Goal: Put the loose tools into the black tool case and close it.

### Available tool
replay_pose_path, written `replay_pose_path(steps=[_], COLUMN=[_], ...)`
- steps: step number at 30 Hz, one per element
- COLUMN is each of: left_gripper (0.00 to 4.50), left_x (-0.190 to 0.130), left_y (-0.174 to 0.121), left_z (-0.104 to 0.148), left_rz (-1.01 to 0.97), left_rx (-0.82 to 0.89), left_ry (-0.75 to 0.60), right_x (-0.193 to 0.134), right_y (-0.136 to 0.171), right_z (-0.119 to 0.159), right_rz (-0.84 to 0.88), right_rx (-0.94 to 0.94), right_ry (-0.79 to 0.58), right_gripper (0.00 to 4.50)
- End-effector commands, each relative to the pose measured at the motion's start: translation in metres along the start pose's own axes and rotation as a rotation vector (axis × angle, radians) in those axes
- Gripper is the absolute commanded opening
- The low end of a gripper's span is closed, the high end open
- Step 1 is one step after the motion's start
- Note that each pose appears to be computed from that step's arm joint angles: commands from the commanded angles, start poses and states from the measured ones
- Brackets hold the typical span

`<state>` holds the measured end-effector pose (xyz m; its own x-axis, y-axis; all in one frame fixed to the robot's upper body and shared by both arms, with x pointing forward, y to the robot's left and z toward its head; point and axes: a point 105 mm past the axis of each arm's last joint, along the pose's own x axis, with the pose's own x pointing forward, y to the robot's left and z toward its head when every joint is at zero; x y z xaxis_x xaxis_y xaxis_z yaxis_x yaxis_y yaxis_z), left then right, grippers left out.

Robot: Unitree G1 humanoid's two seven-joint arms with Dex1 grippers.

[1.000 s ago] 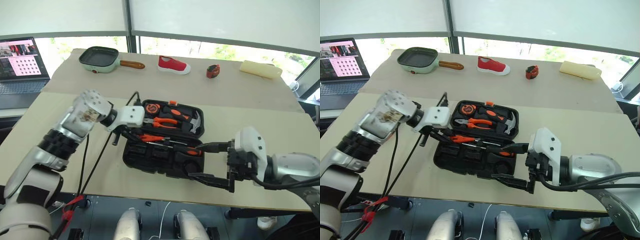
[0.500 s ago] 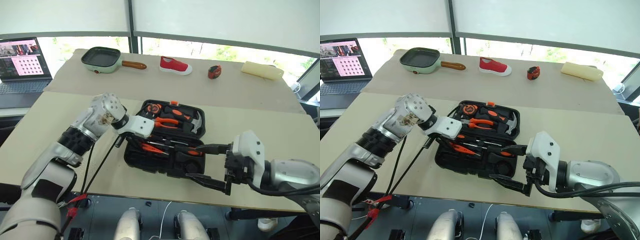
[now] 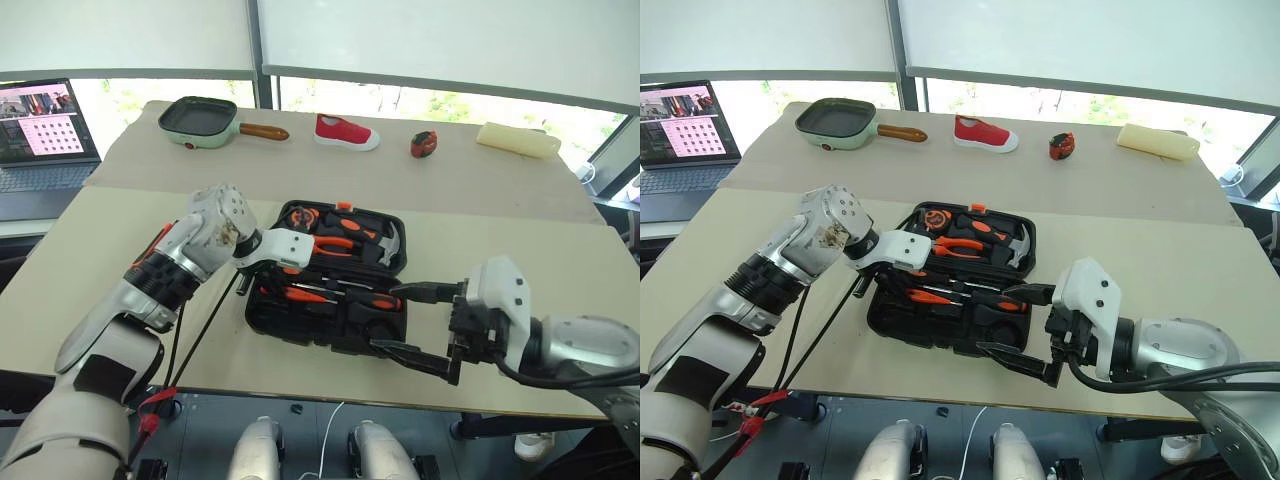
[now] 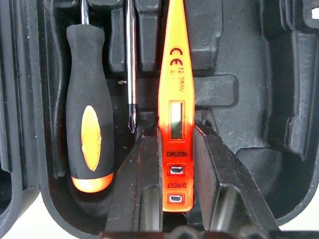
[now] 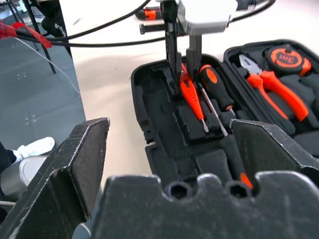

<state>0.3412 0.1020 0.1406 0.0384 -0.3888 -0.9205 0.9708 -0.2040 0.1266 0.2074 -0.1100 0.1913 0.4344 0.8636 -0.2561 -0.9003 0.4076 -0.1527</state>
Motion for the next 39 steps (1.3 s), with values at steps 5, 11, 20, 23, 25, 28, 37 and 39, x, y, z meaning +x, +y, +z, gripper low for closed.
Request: replay_pose_path(steps=[5, 11, 20, 23, 25, 28, 37, 39], left_gripper=[2.72, 4.44, 1.8, 0.66, 0.03, 0.03, 0.03, 0.03], left_x=[-0.003, -0.048, -0.042, -0.028, -0.021, -0.009, 0.009, 0.013], left_y=[-0.005, -0.004, -0.003, 0.0, -0.001, 0.0, -0.01, -0.016], left_z=[0.006, 0.02, 0.0, 0.001, 0.005, 0.005, 0.002, -0.001], left_rz=[-0.015, 0.052, 0.151, 0.192, 0.197, 0.232, 0.269, 0.265], left_rx=[-0.042, -0.07, -0.142, -0.156, -0.175, -0.194, -0.245, -0.245], left_ry=[-0.044, -0.215, -0.36, -0.444, -0.497, -0.536, -0.625, -0.622], right_x=[0.001, 0.0, -0.005, -0.006, -0.006, -0.005, -0.003, -0.004], right_y=[-0.002, -0.002, -0.005, -0.007, -0.008, -0.009, -0.009, -0.009], right_z=[0.009, 0.007, 0.004, 0.004, 0.004, 0.003, -0.001, -0.001], right_rz=[0.001, 0.007, 0.0, -0.002, -0.002, -0.001, -0.002, -0.001], right_rx=[-0.035, -0.028, -0.022, -0.022, -0.021, -0.019, -0.004, -0.002], right_ry=[-0.033, -0.026, -0.01, -0.007, -0.005, -0.001, 0.008, 0.011], right_gripper=[4.5, 4.5, 4.5, 4.5, 4.5, 4.5, 4.5, 4.5])
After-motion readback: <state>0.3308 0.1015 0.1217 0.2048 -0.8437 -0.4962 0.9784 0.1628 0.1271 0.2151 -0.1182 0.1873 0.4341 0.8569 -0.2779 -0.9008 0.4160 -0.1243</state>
